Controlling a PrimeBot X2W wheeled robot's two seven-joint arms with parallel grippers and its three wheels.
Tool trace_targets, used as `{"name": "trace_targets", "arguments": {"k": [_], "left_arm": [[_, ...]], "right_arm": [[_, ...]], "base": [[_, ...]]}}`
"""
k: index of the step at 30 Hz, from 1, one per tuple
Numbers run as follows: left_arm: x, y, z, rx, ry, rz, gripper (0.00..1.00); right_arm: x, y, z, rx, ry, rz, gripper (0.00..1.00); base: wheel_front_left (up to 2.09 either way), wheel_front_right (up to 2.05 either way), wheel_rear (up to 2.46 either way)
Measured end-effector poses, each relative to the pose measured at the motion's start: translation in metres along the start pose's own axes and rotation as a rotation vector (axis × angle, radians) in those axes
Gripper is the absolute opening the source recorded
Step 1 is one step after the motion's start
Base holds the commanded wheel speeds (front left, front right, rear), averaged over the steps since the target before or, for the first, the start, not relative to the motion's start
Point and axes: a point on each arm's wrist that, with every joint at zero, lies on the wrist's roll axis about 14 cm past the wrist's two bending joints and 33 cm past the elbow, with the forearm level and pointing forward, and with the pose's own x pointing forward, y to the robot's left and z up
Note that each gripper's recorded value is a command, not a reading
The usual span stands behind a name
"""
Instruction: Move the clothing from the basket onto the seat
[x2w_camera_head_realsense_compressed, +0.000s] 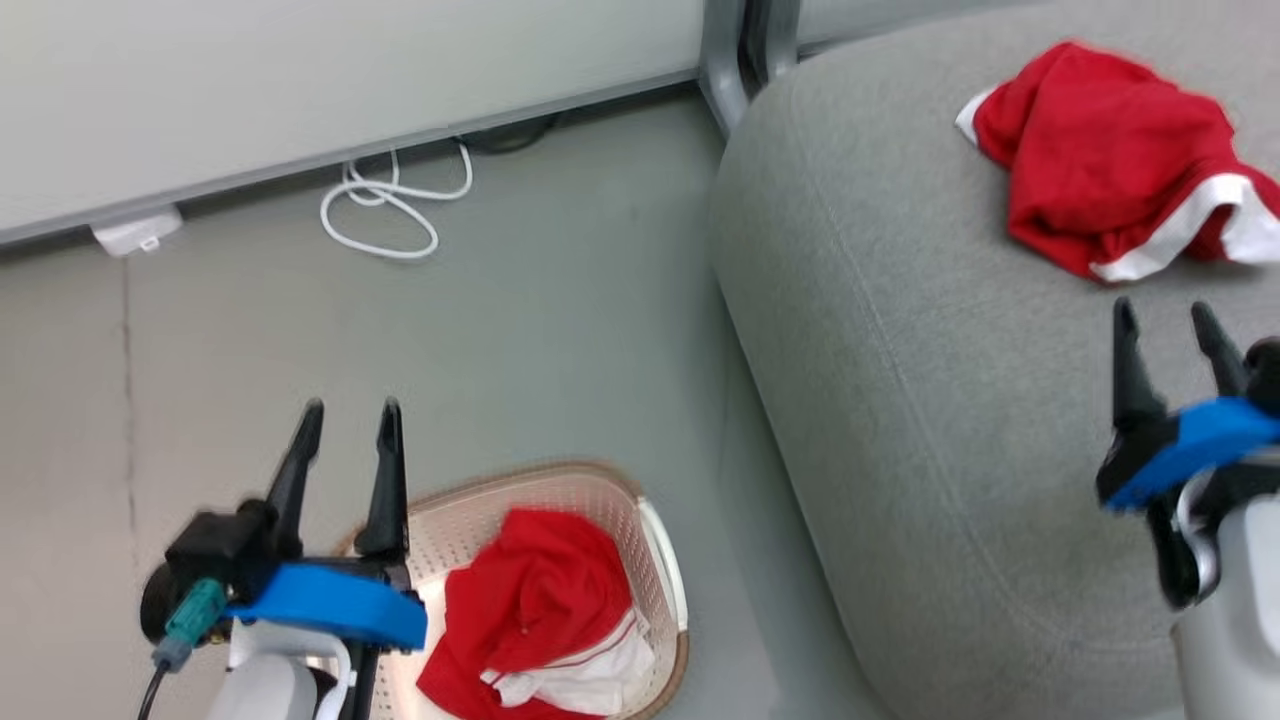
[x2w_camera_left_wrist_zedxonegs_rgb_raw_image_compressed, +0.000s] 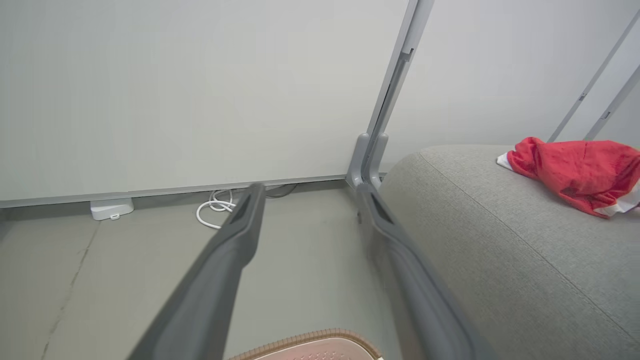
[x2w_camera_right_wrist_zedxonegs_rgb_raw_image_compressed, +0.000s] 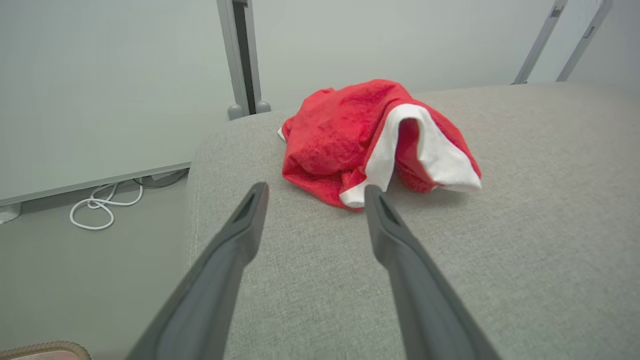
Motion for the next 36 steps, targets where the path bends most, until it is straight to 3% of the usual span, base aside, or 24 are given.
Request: {"name": "trace_targets", "arguments": {"k": [10,22,36], "left_arm": [[-0.051,0.013,0.015,-0.009,-0.04,0.107,1.0],[-0.101,0.045,0.02,-0.01,-0.075,0.247,1.0],[-0.141,0.068,0.023,0.01,-0.102,0.342,1.0]], "right_arm": [[-0.058,0.056,0.039,0.01,-0.137,0.157,1.0],[-0.096,0.129,0.03,-0.001,-0.109,0.359,1.0],[-0.119,0.162,0.021,0.016,-0.103,0.467,1.0]], "base": [[0.0,0.0,0.0],[0.0,0.0,0.0],[0.0,0.0,0.0]]}}
